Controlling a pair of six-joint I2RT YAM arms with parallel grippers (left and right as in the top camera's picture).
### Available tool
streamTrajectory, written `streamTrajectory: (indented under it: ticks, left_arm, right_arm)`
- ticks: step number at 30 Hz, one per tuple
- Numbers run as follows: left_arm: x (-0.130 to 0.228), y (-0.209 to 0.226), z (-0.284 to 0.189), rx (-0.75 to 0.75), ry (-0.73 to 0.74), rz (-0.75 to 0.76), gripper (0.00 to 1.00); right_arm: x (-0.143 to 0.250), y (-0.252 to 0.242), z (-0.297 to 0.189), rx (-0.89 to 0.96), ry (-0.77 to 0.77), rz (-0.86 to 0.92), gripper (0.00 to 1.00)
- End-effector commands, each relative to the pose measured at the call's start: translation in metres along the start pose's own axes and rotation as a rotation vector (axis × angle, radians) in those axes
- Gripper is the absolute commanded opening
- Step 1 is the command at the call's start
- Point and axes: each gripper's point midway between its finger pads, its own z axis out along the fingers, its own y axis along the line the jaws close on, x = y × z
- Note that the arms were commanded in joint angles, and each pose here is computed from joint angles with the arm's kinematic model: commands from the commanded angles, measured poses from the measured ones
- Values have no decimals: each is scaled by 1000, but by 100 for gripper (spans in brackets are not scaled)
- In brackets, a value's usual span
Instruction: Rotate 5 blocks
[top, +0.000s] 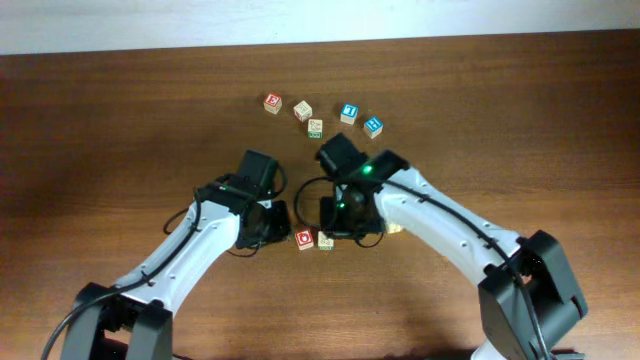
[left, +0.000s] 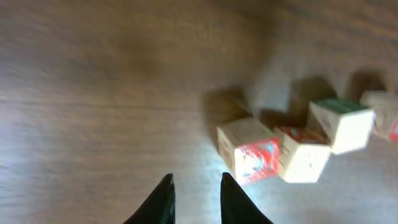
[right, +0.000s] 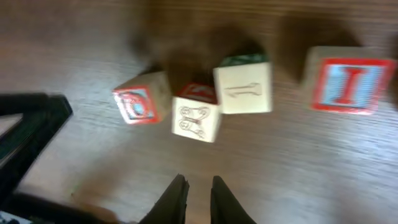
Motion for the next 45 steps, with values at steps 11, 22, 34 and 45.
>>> streamTrajectory:
  ticks: [11, 22, 34, 45]
  left_arm:
    - [-79, 136, -29, -84, -206, -331, 39]
    - [-82, 153, -33, -94, -217, -361, 42]
    - [-82, 157, -34, -120, -223, -363, 44]
    - [-81, 158, -34, -121, -221, -364, 47]
  right_arm:
    - [-2, 41, 43, -49, -48, -195, 21]
    - [-9, 44, 62, -19, 1, -239, 18]
    - [-34, 45, 54, 28, -110, -176, 26]
    - [-19, 57, 66, 90, -118, -274, 44]
